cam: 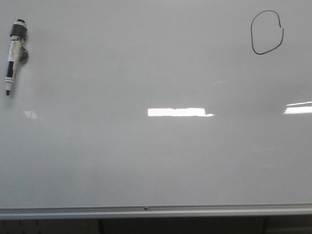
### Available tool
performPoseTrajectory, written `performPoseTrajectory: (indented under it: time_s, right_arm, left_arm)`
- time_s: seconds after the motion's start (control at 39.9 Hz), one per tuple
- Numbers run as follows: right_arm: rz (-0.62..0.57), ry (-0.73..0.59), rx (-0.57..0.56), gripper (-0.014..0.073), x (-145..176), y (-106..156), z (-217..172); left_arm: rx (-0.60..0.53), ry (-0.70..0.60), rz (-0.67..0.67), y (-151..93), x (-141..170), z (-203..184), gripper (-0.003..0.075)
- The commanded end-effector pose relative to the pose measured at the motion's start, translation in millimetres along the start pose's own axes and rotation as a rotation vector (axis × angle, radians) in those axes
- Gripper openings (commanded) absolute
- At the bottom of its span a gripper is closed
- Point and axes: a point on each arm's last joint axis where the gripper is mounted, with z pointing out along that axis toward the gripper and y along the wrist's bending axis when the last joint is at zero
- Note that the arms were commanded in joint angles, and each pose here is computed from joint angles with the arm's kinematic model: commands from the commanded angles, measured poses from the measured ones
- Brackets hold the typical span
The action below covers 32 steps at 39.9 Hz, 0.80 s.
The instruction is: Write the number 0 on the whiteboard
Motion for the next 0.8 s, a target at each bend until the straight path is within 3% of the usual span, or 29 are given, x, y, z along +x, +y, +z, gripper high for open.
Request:
performPoseTrajectory:
  time_s: [0.0,0.08,0.25,0.35,0.43,0.78]
  right_arm:
    - [-0.001,-0.121,0.023,0.0408,-5.8,-1.6,-6.6]
    - [-0.001,-0.133,0.024,0.0346,-3.6,-1.5,-7.8]
    - [-0.002,-0.134,0.024,0.0084,-3.6,-1.5,-8.1]
    - [-0.002,-0.134,0.024,-0.0037,-3.6,-1.5,-8.1]
    - [-0.003,-0.132,0.026,-0.0066,-3.3,-1.6,-8.0]
    - [-0.004,-0.127,0.028,-0.0069,-2.9,-1.8,-8.0]
  left_arm:
    - [0.003,-0.110,-0.011,0.4,-13.0,-10.5,0.0505]
    - [0.003,-0.110,-0.011,0.4,-12.9,-10.5,0.0420]
    - [0.004,-0.122,-0.011,0.3,-14.0,-10.6,0.0166]
    - [0.005,-0.124,-0.011,0.3,-14.2,-10.7,0.0058]
    - [0.004,-0.126,-0.003,0.2,-14.4,-10.7,-0.0020]
    - [0.007,-0.164,0.003,0.0,-17.8,-11.2,-0.0019]
